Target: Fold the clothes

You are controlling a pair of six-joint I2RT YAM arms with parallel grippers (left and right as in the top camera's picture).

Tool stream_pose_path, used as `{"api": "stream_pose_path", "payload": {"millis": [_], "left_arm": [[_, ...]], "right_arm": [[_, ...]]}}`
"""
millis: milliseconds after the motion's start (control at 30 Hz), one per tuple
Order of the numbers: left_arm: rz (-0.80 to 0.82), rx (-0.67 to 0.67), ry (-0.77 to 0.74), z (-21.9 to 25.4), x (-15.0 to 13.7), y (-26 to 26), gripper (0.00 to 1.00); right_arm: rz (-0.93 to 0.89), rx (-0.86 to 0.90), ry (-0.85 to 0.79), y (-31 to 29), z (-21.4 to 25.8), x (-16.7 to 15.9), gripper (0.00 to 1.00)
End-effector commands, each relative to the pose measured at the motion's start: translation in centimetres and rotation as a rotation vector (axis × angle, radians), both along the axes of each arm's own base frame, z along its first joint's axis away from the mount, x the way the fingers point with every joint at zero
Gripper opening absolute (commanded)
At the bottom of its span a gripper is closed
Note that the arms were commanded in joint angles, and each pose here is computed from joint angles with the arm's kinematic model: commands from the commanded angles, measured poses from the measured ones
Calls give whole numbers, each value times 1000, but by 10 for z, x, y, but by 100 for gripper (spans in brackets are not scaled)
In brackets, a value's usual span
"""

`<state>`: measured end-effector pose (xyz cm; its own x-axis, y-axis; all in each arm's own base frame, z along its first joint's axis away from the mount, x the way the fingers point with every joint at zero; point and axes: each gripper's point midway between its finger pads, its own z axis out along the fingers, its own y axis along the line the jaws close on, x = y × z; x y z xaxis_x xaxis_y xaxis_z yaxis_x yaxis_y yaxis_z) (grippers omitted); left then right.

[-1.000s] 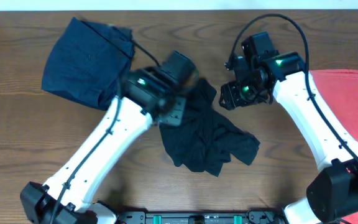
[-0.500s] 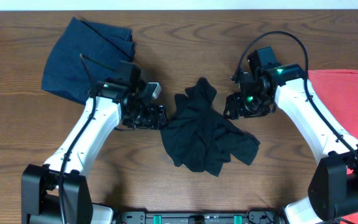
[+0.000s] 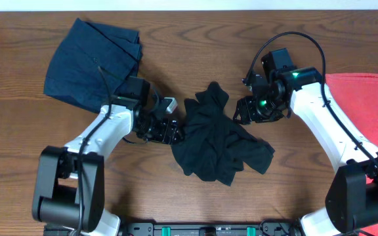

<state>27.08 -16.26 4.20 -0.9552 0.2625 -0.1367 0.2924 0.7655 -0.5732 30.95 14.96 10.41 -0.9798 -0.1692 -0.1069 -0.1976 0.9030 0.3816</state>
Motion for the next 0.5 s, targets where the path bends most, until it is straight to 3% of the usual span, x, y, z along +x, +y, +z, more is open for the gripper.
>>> {"api": "stream_pose_path", "payload": {"millis": [0, 200, 467], "left_arm": [[-15, -19, 1, 0, -3, -1, 59], [-3, 102, -25, -13, 2, 16, 58], [-5, 87, -38, -19, 7, 13, 58]], "right_arm": [[6, 18, 1, 1, 1, -1, 61], [5, 18, 1, 1, 1, -1, 61], [9, 42, 2, 5, 3, -1, 59]]}}
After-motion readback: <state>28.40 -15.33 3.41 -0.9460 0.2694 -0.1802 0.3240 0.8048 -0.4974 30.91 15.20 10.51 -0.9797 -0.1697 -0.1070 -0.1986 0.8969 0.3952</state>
